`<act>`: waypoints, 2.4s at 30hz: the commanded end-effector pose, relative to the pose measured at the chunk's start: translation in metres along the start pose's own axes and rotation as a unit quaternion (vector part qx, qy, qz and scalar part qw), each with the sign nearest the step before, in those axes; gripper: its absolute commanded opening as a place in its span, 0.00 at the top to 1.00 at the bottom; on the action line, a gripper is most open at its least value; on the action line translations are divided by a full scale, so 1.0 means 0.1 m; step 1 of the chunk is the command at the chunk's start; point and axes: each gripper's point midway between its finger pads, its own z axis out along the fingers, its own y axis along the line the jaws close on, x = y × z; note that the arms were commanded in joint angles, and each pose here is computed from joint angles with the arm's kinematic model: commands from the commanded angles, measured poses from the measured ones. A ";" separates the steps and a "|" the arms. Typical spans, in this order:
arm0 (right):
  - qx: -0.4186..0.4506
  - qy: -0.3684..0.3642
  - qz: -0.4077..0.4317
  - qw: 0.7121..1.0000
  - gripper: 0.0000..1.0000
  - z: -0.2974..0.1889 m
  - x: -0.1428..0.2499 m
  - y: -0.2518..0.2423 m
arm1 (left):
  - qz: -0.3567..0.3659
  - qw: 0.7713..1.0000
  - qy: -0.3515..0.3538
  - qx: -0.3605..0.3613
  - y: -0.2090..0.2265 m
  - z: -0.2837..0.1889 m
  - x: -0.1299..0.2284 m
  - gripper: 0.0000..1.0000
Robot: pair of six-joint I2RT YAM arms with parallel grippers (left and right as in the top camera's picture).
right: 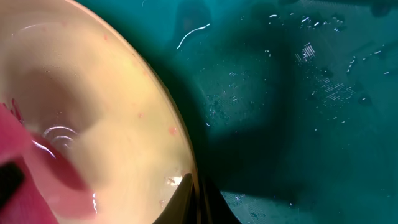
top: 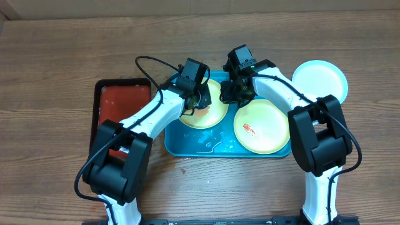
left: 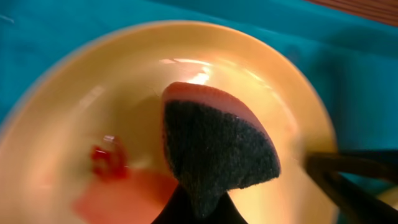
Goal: Clean dirty plates on tray and stack at the side
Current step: 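Scrub the yellow plate with the sponge while the right gripper holds it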
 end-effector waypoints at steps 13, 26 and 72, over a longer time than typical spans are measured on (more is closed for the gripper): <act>0.009 0.011 0.007 1.000 0.96 0.08 0.10 -0.07 | -0.040 0.992 0.034 -0.112 0.53 0.49 0.26 0.96; 0.008 0.010 0.008 1.000 0.96 0.08 0.09 -0.06 | 0.006 0.973 0.044 -0.228 0.89 0.07 -0.02 0.96; 0.009 0.010 0.008 1.000 0.96 0.08 0.09 -0.07 | 0.048 0.983 0.177 -0.016 0.08 -0.04 -0.21 0.64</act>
